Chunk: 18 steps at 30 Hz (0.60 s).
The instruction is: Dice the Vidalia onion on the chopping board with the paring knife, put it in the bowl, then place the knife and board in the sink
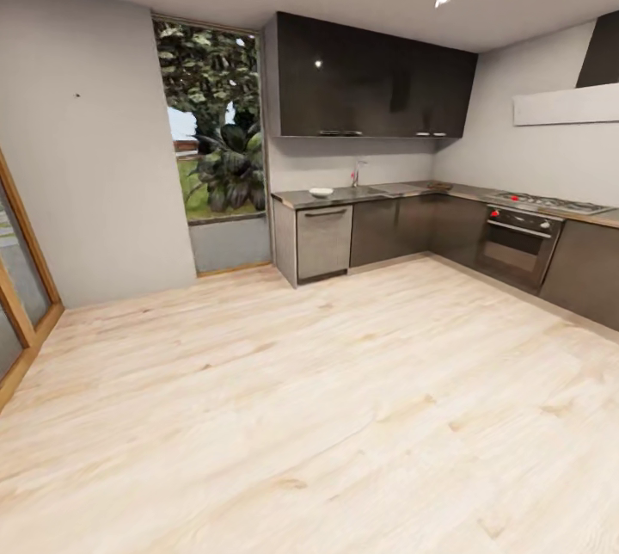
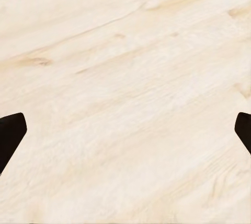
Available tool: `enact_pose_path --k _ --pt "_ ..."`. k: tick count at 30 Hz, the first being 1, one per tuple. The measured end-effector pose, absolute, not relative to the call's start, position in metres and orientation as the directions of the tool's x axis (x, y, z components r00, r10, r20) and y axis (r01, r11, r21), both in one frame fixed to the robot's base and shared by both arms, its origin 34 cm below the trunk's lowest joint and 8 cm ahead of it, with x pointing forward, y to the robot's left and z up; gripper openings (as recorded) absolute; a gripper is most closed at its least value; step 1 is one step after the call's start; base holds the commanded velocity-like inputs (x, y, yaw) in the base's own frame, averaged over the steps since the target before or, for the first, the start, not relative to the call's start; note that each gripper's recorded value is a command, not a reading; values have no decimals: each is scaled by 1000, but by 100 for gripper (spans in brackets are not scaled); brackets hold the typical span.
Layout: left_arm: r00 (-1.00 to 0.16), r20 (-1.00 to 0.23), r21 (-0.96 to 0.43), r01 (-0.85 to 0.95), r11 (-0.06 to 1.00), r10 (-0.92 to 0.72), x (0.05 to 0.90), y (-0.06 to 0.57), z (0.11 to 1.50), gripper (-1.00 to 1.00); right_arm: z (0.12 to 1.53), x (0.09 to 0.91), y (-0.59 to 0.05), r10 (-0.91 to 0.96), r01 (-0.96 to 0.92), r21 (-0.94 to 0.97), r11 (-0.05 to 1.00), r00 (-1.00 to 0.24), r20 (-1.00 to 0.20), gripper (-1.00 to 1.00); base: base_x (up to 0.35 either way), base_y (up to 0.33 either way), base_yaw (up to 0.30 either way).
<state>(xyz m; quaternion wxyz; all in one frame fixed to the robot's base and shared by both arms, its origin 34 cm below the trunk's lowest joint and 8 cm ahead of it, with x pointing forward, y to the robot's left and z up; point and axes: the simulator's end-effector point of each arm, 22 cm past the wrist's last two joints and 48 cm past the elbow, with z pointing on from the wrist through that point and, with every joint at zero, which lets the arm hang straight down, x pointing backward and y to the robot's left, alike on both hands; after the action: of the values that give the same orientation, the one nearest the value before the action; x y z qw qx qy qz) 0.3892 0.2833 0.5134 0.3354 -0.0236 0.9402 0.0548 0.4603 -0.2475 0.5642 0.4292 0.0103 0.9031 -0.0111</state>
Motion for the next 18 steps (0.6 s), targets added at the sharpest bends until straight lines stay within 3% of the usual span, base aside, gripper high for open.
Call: enact_pose_path --k 18 --pt "-774 -633 89 -81 993 -7 389 284 513 100 564 460 -248 9 28 -11 1000 -631 -775 100 313 -136 0"
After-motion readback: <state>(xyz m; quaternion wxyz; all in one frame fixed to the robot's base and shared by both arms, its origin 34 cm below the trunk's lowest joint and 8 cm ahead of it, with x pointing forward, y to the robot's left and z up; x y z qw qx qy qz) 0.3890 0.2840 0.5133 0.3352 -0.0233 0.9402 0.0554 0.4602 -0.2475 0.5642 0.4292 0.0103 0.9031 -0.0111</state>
